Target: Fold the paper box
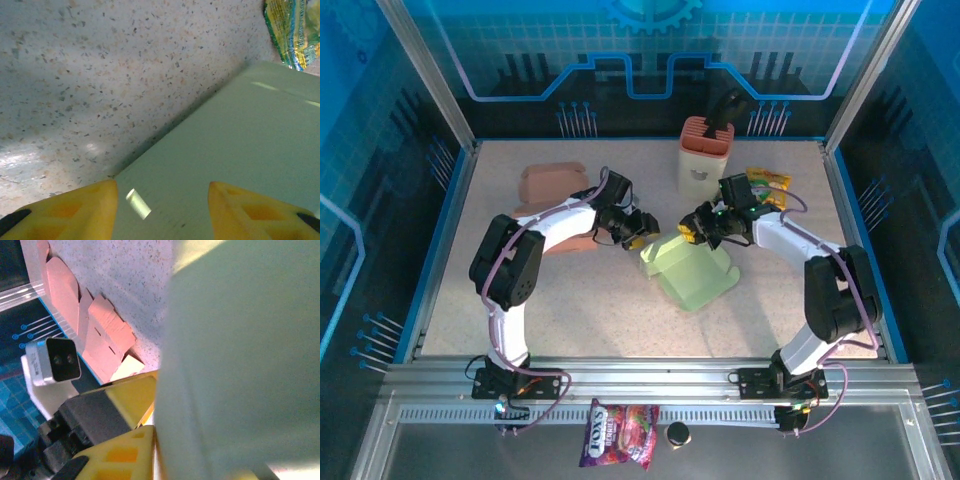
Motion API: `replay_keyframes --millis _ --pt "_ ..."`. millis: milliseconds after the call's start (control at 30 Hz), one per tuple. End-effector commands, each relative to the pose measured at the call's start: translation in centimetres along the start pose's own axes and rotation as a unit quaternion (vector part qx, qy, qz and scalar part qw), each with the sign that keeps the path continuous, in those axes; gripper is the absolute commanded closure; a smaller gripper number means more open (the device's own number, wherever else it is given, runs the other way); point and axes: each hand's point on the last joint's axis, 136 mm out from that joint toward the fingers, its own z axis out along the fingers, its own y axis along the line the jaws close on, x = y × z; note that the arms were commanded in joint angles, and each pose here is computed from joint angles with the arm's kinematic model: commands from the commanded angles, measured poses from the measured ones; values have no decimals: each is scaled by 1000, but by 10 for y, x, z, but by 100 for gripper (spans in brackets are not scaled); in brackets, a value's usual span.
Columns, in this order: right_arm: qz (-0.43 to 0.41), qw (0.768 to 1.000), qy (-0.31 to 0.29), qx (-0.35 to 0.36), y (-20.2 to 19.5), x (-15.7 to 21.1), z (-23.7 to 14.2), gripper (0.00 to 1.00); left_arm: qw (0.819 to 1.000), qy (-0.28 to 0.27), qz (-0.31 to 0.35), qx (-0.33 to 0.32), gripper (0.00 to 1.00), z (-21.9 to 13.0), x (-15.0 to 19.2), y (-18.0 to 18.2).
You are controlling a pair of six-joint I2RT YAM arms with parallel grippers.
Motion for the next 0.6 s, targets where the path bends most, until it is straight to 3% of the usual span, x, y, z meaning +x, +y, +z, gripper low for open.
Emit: replay_keyframes --millis 0,167,567 --pt "-51 998 -9 -41 28 0 -1 75 1000 5 5 26 50 -5 6 -15" --pt "-61 995 -45 -67 32 -1 -7 68 1000 7 -1 26 52 -5 11 -14" --pt "-61 994 -57 -68 26 7 0 65 1000 7 4 24 52 -6 18 -16"
